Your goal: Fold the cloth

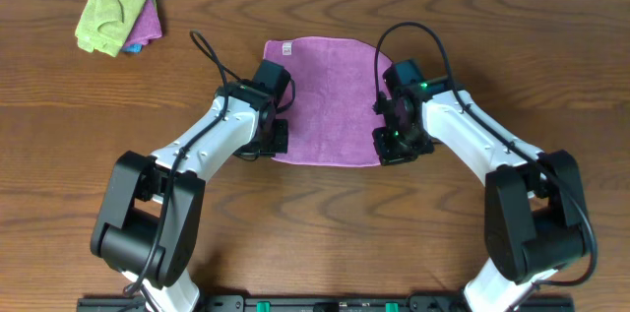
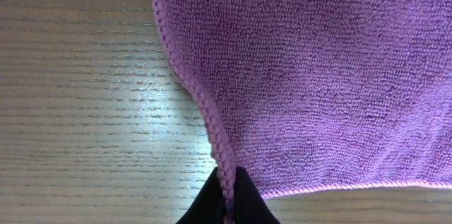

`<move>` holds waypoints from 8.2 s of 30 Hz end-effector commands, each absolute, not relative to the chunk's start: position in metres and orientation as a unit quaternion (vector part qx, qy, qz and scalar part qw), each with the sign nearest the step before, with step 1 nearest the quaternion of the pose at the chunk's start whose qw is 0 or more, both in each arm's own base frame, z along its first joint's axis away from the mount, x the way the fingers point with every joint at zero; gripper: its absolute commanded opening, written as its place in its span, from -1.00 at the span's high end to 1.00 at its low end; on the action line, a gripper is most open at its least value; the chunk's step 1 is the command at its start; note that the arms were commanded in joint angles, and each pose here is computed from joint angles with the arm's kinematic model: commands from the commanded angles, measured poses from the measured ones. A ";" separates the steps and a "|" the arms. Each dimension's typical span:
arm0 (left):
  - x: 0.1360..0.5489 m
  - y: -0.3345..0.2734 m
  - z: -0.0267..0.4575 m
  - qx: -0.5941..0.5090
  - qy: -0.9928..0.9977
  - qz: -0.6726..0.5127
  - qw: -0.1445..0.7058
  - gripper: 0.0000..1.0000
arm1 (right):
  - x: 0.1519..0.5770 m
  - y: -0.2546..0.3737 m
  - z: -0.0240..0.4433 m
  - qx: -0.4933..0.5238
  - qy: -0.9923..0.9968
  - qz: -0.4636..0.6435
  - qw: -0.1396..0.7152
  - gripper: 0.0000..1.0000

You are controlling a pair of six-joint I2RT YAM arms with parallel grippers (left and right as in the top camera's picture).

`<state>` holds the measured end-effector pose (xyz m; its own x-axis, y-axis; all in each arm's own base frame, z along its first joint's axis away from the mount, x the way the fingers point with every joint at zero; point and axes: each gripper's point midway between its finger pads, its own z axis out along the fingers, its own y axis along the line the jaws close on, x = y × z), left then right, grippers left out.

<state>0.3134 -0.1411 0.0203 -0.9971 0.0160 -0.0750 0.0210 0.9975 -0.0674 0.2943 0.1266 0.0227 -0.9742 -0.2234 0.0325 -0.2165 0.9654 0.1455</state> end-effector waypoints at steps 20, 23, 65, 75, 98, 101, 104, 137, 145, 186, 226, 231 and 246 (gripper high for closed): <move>0.290 -0.137 0.021 -0.066 0.998 -0.024 -0.008 0.88 | 0.273 0.118 0.031 0.084 -0.992 -0.052 0.077 0.97; 0.288 -0.141 0.021 -0.059 0.998 -0.024 -0.007 0.88 | 0.279 0.122 0.045 0.084 -0.992 -0.058 0.073 0.97; 0.288 -0.129 0.020 -0.061 0.998 0.017 0.003 0.88 | 0.261 0.125 -0.014 0.091 -0.993 -0.052 0.046 0.97; 0.273 -0.128 0.021 -0.063 0.997 0.017 -0.030 0.88 | 0.258 0.119 -0.001 0.084 -0.994 -0.033 0.064 0.98; 0.283 -0.136 0.020 -0.074 0.997 -0.003 -0.012 0.88 | 0.280 0.139 0.049 -0.020 -0.962 -0.259 0.084 0.15; 0.283 -0.136 0.020 -0.074 0.997 -0.003 -0.012 0.88 | 0.280 0.138 0.040 -0.023 -0.962 -0.256 0.095 0.18; 0.283 -0.136 0.020 -0.074 0.997 -0.003 -0.011 0.88 | 0.280 0.135 0.031 -0.031 -0.965 -0.241 0.101 0.17; 0.307 -0.146 0.041 -0.050 0.998 -0.028 0.037 0.88 | 0.310 0.147 0.058 -0.024 -0.962 -0.269 0.049 0.97; 0.356 -0.149 0.105 -0.030 0.979 -0.054 0.196 0.88 | 0.345 0.145 0.108 -0.001 -0.965 -0.260 -0.047 0.97; 0.467 -0.127 0.094 -0.077 0.934 -0.125 0.326 0.89 | 0.468 0.140 0.086 -0.066 -0.937 -0.252 -0.233 0.97; 0.530 -0.130 0.106 -0.059 0.886 -0.202 0.413 0.88 | 0.526 0.130 0.097 -0.079 -0.904 -0.239 -0.347 0.97; 0.540 -0.139 0.087 -0.050 0.891 -0.225 0.391 0.89 | 0.531 0.123 0.088 -0.088 -0.905 -0.223 -0.352 0.97; 0.510 -0.131 0.051 -0.056 0.930 -0.201 0.304 0.89 | 0.498 0.128 0.043 -0.093 -0.937 -0.225 -0.252 0.96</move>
